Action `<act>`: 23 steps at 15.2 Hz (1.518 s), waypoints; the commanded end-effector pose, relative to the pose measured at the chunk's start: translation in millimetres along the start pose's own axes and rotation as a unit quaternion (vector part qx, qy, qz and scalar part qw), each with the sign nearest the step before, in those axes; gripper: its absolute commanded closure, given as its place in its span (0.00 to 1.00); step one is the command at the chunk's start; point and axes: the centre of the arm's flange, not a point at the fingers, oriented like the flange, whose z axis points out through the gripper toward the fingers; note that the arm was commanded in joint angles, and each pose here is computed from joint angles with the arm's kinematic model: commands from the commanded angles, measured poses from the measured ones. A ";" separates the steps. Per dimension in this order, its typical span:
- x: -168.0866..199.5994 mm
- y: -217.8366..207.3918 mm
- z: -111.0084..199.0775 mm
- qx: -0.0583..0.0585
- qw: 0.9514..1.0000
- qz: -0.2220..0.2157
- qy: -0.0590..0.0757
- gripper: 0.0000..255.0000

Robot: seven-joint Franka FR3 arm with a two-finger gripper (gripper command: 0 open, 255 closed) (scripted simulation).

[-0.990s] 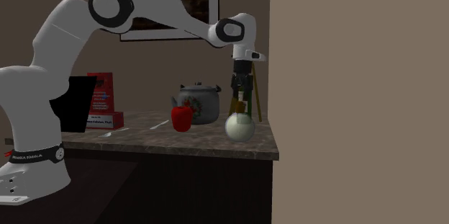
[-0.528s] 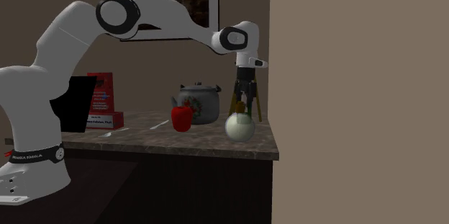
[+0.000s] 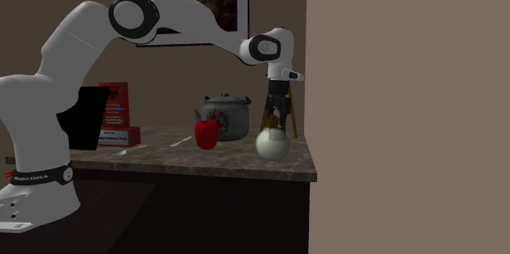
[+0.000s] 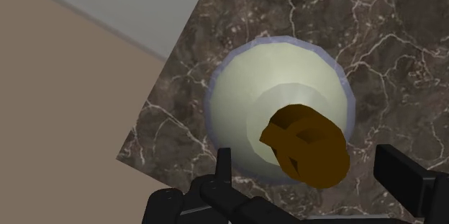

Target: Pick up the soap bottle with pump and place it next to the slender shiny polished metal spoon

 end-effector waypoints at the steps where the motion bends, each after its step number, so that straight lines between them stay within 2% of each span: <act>1: 0.0 0.0 0.0 0.000 1.000 0.000 0.000 0.00; 2: 0.0 0.0 0.0 0.000 1.000 0.000 0.000 1.00; 11: 0.0 0.0 0.0 0.000 1.000 0.000 0.000 1.00; 23: -3.6 -2.2 -63.2 0.000 1.000 0.000 0.000 1.00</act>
